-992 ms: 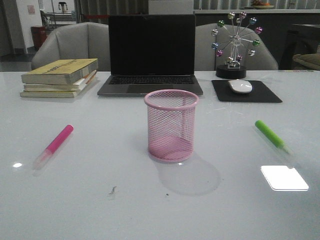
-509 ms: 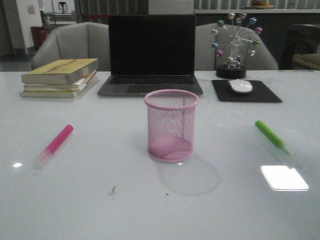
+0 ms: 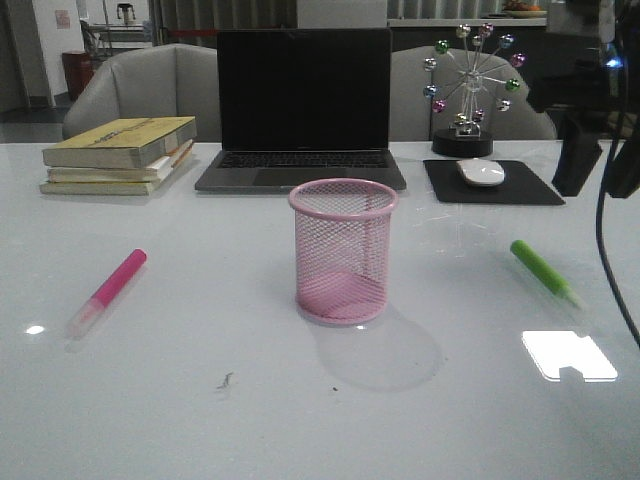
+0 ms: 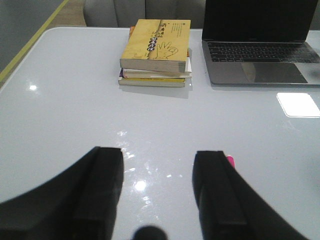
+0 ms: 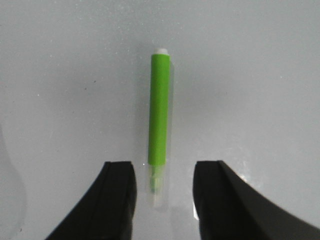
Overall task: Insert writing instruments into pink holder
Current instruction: 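Lower the right gripper over the lime-green marker and close on it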
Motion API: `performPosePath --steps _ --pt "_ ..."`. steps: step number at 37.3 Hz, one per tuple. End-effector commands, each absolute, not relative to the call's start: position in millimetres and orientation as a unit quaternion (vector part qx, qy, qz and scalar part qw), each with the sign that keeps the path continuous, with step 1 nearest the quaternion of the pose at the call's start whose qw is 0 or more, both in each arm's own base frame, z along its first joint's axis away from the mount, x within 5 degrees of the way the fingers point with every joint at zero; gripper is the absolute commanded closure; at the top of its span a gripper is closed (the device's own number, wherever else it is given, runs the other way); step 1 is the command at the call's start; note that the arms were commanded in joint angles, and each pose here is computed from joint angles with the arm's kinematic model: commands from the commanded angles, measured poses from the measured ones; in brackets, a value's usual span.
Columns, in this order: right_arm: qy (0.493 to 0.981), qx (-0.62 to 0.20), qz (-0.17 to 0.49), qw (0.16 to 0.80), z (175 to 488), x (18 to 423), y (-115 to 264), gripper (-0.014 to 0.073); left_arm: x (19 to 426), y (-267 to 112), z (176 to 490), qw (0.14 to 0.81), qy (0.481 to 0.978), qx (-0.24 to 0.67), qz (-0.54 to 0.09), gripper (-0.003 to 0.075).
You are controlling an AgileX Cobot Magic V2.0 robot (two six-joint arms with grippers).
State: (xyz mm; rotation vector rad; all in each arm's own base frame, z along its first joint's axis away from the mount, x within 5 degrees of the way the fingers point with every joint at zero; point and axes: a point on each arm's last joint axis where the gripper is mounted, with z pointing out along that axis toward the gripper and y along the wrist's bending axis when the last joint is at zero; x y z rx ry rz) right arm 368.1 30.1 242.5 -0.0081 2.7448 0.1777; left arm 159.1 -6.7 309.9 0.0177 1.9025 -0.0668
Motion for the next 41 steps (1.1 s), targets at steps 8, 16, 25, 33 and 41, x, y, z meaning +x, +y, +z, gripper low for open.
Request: performPosePath --steps 8,16,25,33,41 --pt "0.976 -0.015 0.066 0.205 246 402 36 0.0191 161 -6 329 0.624 0.781 -0.004 -0.032 0.0336" --pt "0.979 -0.015 0.065 0.193 229 414 37 0.0191 161 -6 329 0.625 0.78 -0.004 -0.032 0.0336" --pt "0.983 -0.013 0.064 0.174 210 419 38 0.0191 161 -6 329 0.625 0.78 -0.004 -0.032 0.0336" --pt "0.985 -0.012 0.063 0.16 198 421 38 0.0191 161 -6 329 0.625 0.78 -0.004 -0.032 0.0336" --pt "0.986 -0.012 0.062 0.157 191 423 38 0.0191 161 -6 329 0.625 0.78 -0.004 -0.032 0.0336"
